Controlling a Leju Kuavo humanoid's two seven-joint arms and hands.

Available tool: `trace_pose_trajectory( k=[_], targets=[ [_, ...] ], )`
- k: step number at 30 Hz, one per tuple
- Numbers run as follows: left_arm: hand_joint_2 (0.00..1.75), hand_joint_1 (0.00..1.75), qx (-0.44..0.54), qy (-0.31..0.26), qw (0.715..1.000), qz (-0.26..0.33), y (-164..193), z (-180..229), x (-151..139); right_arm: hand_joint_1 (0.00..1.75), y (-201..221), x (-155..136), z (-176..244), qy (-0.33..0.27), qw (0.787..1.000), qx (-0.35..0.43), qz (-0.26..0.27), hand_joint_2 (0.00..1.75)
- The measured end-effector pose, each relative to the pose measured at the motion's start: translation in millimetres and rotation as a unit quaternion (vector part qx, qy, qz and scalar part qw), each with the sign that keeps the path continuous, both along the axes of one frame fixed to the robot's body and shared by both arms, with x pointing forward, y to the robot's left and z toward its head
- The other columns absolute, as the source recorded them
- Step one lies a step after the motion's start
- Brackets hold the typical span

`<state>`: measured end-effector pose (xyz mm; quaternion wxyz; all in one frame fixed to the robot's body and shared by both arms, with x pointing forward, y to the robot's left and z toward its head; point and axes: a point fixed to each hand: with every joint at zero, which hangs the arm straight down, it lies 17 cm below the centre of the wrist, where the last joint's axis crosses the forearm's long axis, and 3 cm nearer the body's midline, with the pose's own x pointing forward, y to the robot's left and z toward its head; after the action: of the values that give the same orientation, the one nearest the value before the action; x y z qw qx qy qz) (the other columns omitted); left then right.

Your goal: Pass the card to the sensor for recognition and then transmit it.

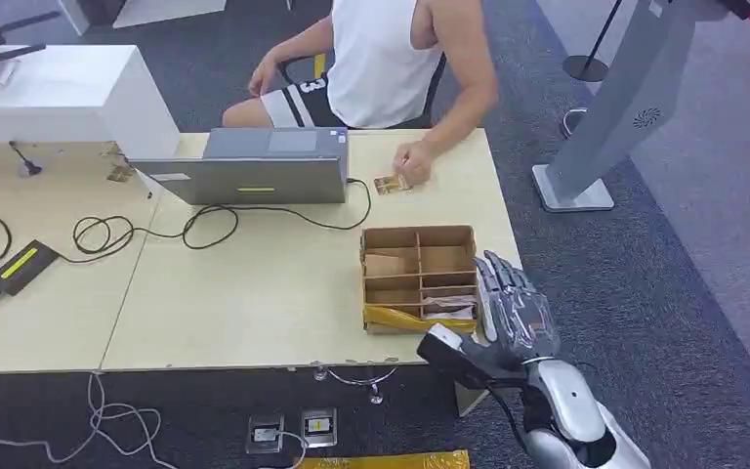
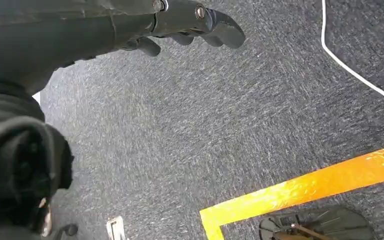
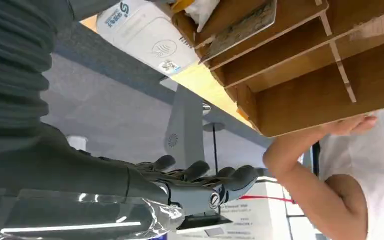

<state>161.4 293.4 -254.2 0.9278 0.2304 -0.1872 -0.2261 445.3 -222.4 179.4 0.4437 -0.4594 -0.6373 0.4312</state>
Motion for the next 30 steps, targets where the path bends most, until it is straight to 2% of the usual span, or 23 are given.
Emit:
trace_pose_trajectory(
  k=[30],
  targets=[
    [0.00, 0.00, 0.005, 0.002, 1.000, -0.007, 0, 0, 1, 0.00, 19, 10, -34, 0.042, 0.999, 0.017, 0.013, 1.75]
  ],
)
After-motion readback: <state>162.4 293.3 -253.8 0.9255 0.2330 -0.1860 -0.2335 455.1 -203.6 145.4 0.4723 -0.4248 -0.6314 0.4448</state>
